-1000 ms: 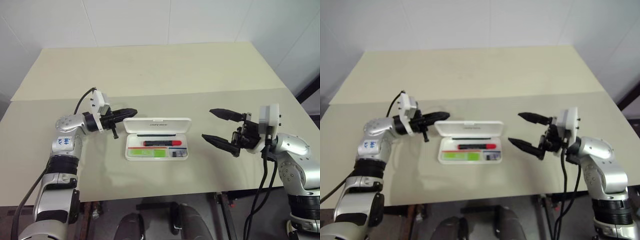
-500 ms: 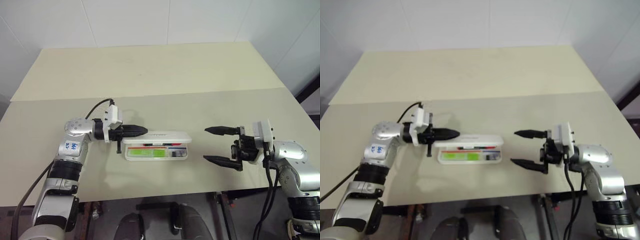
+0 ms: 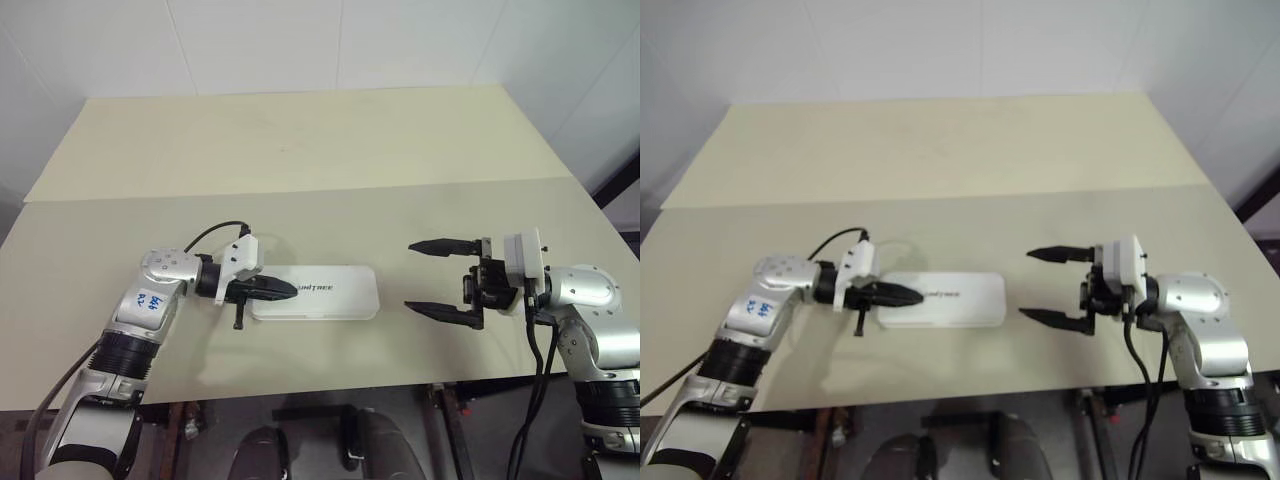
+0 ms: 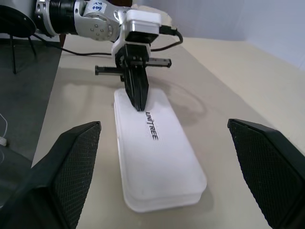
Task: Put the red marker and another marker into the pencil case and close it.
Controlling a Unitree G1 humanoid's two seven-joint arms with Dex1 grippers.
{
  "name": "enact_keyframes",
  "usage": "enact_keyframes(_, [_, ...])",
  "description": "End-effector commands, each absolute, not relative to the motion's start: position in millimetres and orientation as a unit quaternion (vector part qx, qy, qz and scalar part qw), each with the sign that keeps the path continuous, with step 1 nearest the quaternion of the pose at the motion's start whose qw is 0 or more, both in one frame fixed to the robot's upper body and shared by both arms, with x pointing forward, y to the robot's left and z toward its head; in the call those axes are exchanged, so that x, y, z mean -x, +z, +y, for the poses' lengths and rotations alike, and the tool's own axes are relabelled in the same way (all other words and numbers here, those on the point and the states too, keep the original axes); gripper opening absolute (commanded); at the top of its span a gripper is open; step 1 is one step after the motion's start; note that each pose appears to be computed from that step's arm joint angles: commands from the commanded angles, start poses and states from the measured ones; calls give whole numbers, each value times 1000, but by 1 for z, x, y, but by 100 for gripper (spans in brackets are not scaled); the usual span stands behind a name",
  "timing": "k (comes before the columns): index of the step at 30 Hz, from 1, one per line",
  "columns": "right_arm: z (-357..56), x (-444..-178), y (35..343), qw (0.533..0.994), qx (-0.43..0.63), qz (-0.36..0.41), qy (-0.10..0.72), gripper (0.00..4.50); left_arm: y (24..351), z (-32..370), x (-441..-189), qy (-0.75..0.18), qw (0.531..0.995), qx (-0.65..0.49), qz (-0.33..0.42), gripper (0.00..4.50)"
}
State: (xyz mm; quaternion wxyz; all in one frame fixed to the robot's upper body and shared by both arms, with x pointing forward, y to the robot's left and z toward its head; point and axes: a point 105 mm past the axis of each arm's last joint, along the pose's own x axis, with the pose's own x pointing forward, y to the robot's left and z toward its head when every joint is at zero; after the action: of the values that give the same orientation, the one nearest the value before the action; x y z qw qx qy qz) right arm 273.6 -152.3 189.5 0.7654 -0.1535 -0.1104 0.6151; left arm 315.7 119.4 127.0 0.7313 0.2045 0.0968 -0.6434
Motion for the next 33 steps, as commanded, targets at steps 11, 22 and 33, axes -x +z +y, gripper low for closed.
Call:
enact_keyframes(11, [-145, -272, 189, 776, 156, -118, 600, 450, 123, 104, -305, -635, 749, -110, 149, 3])
enact_keyframes(22, [-165, -285, 184, 796, 192, -79, 569, 450, 172, 151, -312, -587, 807, -54, 22, 3])
enact_keyframes(33, [-193, -283, 188, 822, 204, -84, 525, 450, 178, 183, -295, -552, 830, -68, -38, 129])
